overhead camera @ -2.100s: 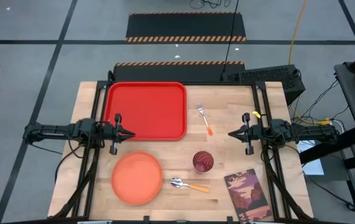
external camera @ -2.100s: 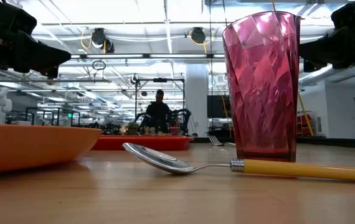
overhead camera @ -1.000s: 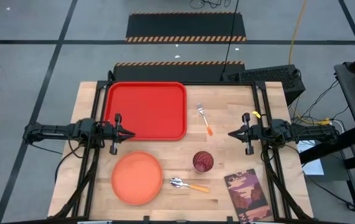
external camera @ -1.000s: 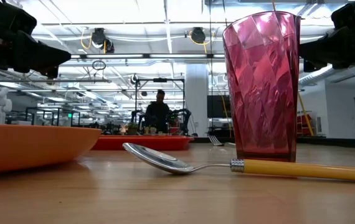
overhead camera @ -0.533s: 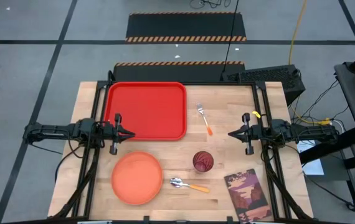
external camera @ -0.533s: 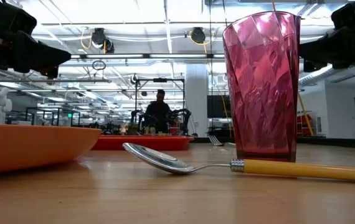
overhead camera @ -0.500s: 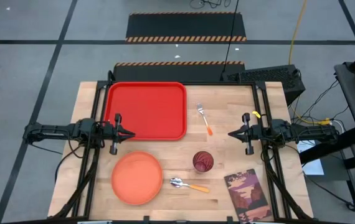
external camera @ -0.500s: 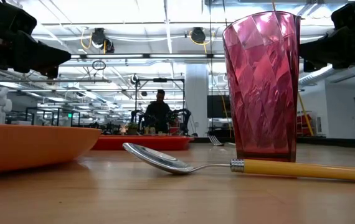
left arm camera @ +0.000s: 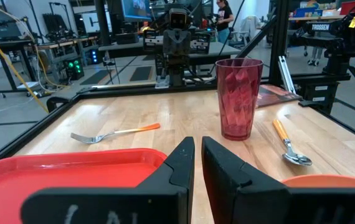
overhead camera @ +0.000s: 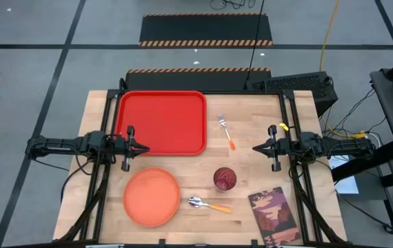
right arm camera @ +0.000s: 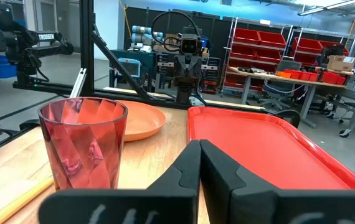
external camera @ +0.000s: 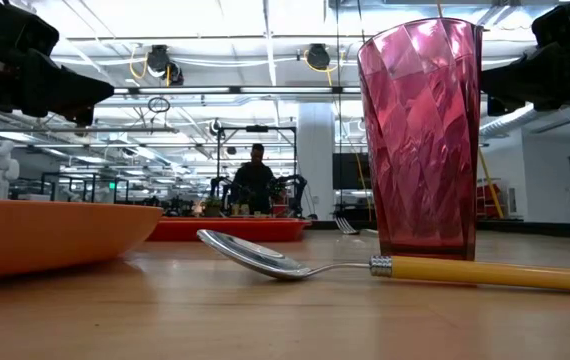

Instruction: Pick and place plate/cup/fork/spoon on tray

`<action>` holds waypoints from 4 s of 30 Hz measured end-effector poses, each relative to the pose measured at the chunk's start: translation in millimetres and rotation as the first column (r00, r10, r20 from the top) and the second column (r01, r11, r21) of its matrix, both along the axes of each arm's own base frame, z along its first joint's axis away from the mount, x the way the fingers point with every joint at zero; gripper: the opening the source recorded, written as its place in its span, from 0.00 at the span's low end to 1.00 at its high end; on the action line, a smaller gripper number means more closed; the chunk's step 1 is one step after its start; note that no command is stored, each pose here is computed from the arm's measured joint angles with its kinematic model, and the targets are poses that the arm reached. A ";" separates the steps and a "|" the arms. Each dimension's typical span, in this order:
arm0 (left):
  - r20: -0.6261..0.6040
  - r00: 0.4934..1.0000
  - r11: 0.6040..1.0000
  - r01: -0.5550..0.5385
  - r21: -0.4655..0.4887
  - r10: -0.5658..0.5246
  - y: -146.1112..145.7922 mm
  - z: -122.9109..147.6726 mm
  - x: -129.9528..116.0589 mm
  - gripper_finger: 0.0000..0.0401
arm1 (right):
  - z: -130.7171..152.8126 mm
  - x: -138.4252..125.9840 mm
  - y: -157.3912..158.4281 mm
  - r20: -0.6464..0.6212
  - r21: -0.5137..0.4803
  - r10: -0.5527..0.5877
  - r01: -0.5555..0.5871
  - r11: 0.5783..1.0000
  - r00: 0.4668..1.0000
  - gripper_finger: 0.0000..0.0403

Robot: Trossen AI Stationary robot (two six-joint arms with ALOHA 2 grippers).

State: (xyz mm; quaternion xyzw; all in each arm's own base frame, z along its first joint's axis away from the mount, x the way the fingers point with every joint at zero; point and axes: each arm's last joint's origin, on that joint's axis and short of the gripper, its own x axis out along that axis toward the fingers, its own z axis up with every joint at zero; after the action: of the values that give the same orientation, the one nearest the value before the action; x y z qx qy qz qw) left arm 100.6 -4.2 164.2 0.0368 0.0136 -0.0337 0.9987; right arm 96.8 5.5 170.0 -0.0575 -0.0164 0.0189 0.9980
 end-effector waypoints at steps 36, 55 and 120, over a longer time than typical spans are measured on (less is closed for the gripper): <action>0.049 0.999 1.000 0.000 -0.010 0.001 0.0 4.8 0.0 0.09 | 2.7 -0.1 0.0 0.019 0.271 0.010 -0.014 0.962 1.000 0.00; 0.415 0.910 0.991 0.035 -0.131 0.023 -0.7 63.2 -12.9 0.09 | 7.4 -0.5 0.1 0.062 0.417 0.017 -0.042 0.908 0.998 0.00; -0.334 0.943 0.973 0.084 0.217 -0.007 -53.1 245.9 127.0 0.09 | 200.9 49.9 9.4 -0.397 0.272 -0.067 0.187 0.944 0.915 0.00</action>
State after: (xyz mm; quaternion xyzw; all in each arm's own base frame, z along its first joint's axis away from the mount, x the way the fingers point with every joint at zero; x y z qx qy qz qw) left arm 227.7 -57.3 410.0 0.1453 0.1837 -0.0608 0.9703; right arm 146.7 14.9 370.9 0.1005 0.1797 -0.0384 0.9778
